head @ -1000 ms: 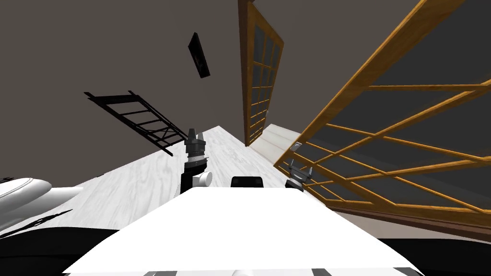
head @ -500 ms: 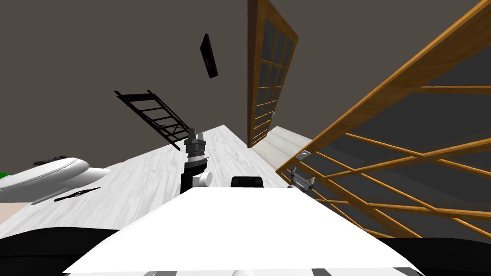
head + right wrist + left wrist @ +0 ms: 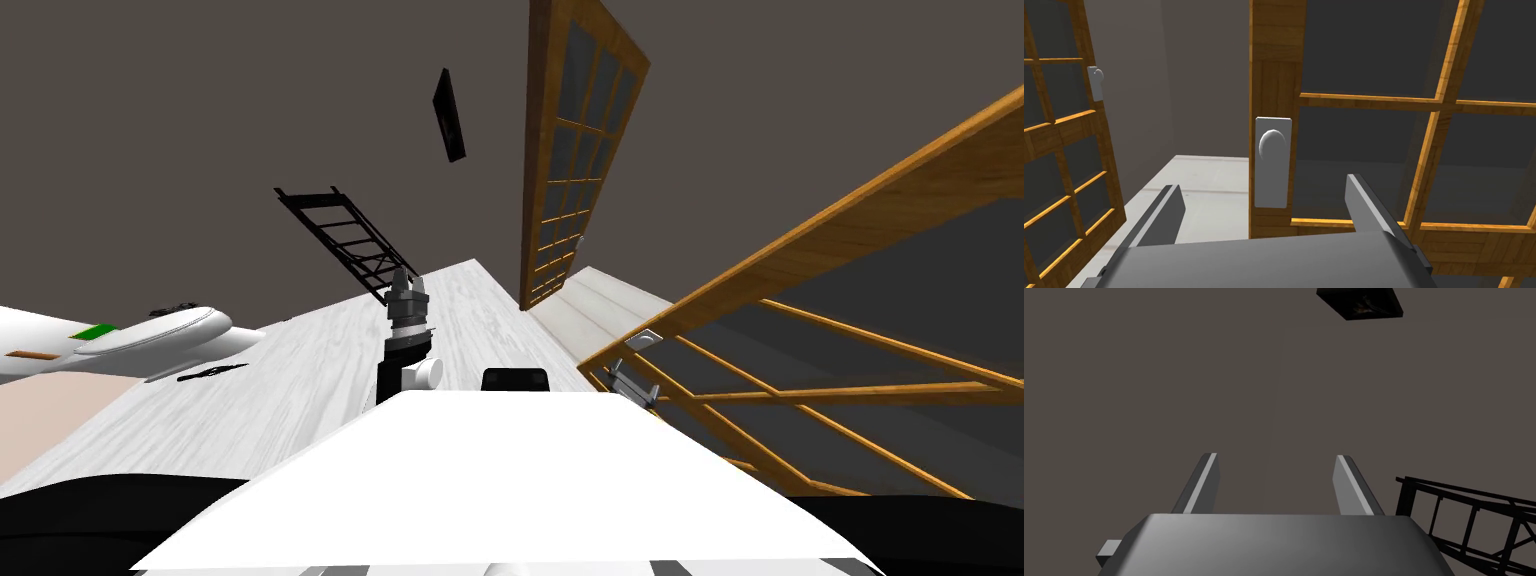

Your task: Push the door open

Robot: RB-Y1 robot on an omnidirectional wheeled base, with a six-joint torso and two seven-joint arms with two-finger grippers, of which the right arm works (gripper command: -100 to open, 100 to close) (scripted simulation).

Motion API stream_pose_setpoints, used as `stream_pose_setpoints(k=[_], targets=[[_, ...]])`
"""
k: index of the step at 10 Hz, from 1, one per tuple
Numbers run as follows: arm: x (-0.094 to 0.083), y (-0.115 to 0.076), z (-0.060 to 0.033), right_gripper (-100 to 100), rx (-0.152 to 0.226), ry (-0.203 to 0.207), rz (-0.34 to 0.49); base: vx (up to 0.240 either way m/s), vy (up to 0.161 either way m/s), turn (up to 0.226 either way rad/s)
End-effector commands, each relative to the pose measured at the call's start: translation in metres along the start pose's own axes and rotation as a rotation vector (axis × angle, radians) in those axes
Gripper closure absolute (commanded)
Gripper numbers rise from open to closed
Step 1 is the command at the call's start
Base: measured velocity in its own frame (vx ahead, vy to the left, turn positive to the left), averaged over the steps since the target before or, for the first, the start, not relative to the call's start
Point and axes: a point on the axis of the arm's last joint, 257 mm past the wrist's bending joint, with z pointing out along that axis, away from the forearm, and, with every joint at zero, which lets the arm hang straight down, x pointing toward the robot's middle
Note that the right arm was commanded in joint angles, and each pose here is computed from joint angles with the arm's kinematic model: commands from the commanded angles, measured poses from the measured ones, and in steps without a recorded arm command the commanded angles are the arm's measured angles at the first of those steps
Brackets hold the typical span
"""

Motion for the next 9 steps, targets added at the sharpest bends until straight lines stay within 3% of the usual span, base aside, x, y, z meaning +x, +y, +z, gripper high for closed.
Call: stream_pose_setpoints(k=[1, 3, 6, 9], targets=[[-0.013, 0.014, -0.0096, -100, -0.038, -0.033, 0.02, 0.073, -0.115, 0.193], [-0.028, 0.029, -0.0222, -100, -0.081, -0.071, 0.041, 0.103, -0.133, 0.194], [-0.036, 0.037, -0.0302, -100, -0.108, -0.092, 0.053, 0.035, -0.066, 0.079], [-0.052, 0.052, -0.0481, -100, -0.163, -0.134, 0.076, 0.049, -0.079, 0.14]])
